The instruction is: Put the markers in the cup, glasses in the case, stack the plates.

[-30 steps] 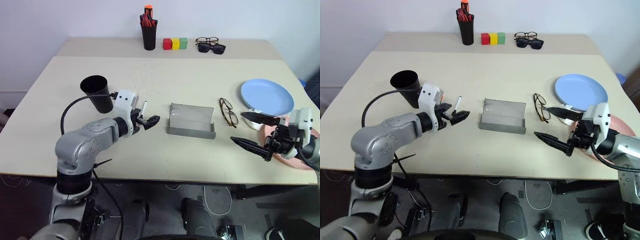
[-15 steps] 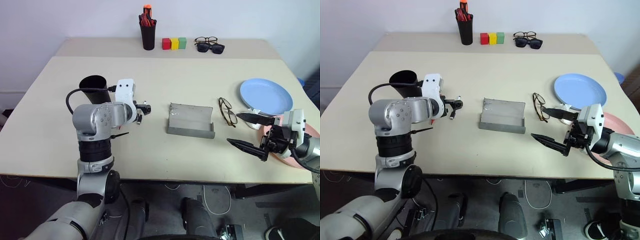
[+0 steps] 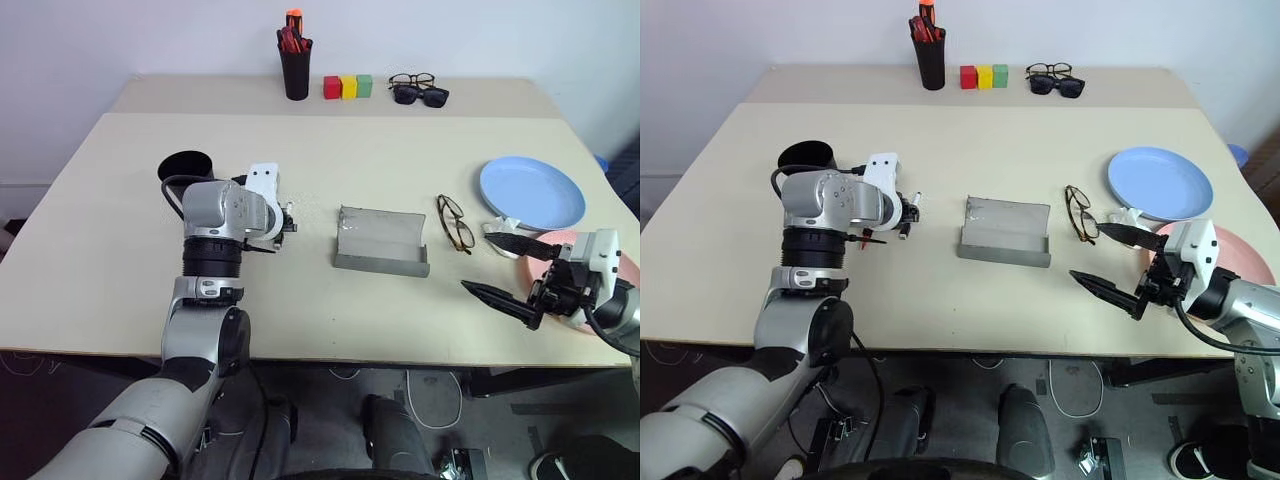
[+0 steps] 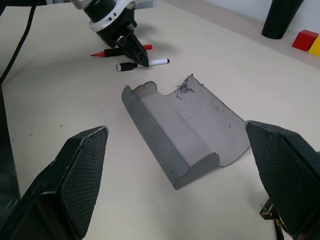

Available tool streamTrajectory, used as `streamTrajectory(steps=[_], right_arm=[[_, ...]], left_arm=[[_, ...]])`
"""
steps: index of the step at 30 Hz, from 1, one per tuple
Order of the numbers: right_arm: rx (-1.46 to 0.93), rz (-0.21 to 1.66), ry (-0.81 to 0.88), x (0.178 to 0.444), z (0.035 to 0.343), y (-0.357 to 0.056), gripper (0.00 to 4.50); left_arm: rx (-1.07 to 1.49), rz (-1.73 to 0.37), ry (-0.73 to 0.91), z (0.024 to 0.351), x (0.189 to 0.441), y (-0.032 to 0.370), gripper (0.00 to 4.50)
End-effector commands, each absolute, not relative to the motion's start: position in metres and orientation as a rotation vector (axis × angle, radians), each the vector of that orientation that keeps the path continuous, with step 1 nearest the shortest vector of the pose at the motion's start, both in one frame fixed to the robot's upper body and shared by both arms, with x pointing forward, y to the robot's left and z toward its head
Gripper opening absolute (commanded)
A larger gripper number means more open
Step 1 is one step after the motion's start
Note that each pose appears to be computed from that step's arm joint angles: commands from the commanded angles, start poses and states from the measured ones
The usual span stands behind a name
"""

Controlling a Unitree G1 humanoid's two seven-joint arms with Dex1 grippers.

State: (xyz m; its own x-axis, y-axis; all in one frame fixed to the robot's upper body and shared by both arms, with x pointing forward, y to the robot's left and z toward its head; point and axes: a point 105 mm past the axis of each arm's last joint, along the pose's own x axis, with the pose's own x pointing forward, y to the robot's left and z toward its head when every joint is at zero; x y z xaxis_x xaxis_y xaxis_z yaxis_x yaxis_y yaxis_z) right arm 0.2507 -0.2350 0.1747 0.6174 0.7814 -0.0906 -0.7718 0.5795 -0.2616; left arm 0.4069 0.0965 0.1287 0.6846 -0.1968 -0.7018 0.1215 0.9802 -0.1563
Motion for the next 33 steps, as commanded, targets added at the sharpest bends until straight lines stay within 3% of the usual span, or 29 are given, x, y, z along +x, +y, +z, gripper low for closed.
streamTrajectory(steps=[1, 6, 9, 12, 14, 20, 25, 33], right_arm=[[-0.313, 0.902, -0.091, 0.247, 0.188, -0.234, 4.50], [-0.312, 0.900, -0.088, 0.249, 0.186, -0.233, 4.50], [-0.306, 0.892, -0.101, 0.252, 0.188, -0.232, 4.50], [-0.287, 0.880, -0.133, 0.257, 0.195, -0.232, 4.50], [-0.262, 0.877, -0.168, 0.263, 0.203, -0.229, 4.50], [-0.204, 0.919, -0.243, 0.281, 0.216, -0.210, 4.50], [-0.182, 1.013, -0.297, 0.293, 0.219, -0.182, 4.50], [-0.180, 1.071, -0.323, 0.303, 0.222, -0.167, 4.50]], left_arm=[[-0.097, -0.220, 0.803, 0.133, 0.406, 0.085, 0.02], [-0.151, -0.281, 0.806, 0.138, 0.398, 0.072, 0.02], [-0.118, -0.376, 0.701, 0.159, 0.394, 0.061, 0.02], [-0.031, -0.497, 0.315, 0.217, 0.390, 0.049, 0.02], [0.057, -0.398, -0.063, 0.265, 0.386, 0.065, 0.02], [0.305, -0.137, -0.421, 0.293, 0.385, 0.113, 0.02], [0.374, 0.134, -0.565, 0.303, 0.387, 0.160, 0.02], [0.383, 0.308, -0.555, 0.291, 0.396, 0.194, 0.02]])
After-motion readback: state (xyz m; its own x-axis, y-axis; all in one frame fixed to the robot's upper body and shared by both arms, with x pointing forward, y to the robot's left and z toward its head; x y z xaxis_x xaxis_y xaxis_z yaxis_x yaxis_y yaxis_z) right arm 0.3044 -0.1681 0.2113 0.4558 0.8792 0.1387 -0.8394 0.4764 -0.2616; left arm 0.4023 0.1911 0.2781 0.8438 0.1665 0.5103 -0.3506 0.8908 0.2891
